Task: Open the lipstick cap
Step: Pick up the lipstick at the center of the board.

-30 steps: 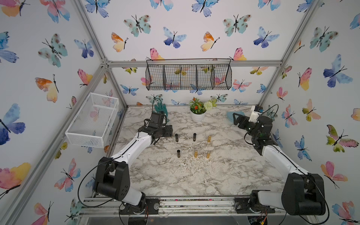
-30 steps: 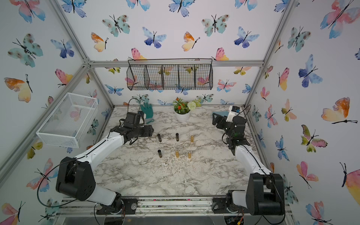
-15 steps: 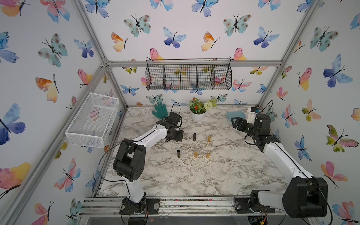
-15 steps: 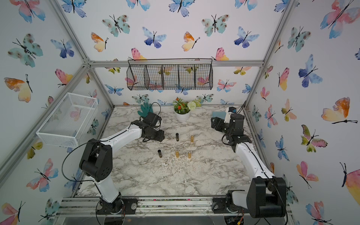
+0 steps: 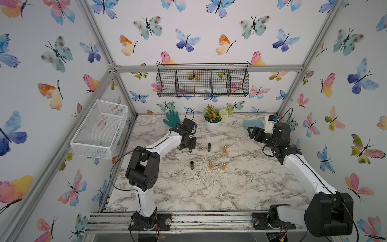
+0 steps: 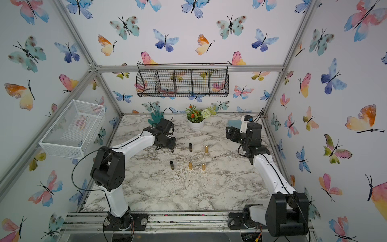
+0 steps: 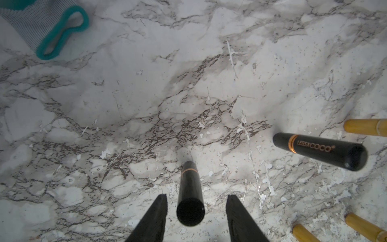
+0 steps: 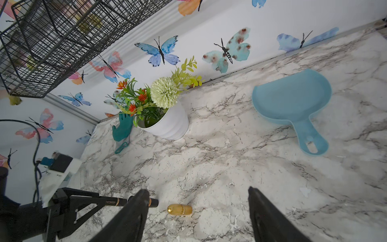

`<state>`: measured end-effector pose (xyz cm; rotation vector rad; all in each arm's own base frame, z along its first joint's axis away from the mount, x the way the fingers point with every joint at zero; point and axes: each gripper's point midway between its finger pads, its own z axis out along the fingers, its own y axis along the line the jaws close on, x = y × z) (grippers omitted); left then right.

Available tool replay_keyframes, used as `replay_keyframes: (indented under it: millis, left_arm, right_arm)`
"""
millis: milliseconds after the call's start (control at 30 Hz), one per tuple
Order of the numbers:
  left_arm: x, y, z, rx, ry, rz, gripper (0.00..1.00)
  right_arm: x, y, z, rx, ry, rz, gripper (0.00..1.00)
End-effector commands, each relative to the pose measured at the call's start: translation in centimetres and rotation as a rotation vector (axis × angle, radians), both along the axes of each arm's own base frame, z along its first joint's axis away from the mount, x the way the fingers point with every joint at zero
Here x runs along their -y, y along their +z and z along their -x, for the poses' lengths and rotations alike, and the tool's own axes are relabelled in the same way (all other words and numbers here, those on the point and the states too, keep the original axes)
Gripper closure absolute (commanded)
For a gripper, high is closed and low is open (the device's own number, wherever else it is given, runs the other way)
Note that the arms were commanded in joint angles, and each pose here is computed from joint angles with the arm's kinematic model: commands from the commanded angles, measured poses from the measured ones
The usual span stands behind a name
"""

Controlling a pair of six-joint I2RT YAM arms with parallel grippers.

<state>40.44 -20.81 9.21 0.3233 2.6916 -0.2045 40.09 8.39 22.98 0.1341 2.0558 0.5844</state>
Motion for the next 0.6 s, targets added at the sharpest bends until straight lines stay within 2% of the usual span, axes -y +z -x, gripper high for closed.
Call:
replay_keyframes:
  millis: [0,267,567]
  left_arm:
    - [-0.2,-0.9,-0.2,-0.025,-0.001,-0.027,0.55]
    - [-0.5,-1.4,-0.1,-0.038,0.001,-0.042,0.61]
    - [-0.8,-1.7,0.3,-0.053,-0.002,-0.067,0.82]
  right_arm:
    - [-0.4,-0.7,0.1,-0.015,0.022,0.011,0.25]
    - [-0.5,-1.3,-0.2,-0.025,0.025,0.008,0.27]
    - [-0.9,-1.9,-0.5,-0.036,0.038,0.001,0.27]
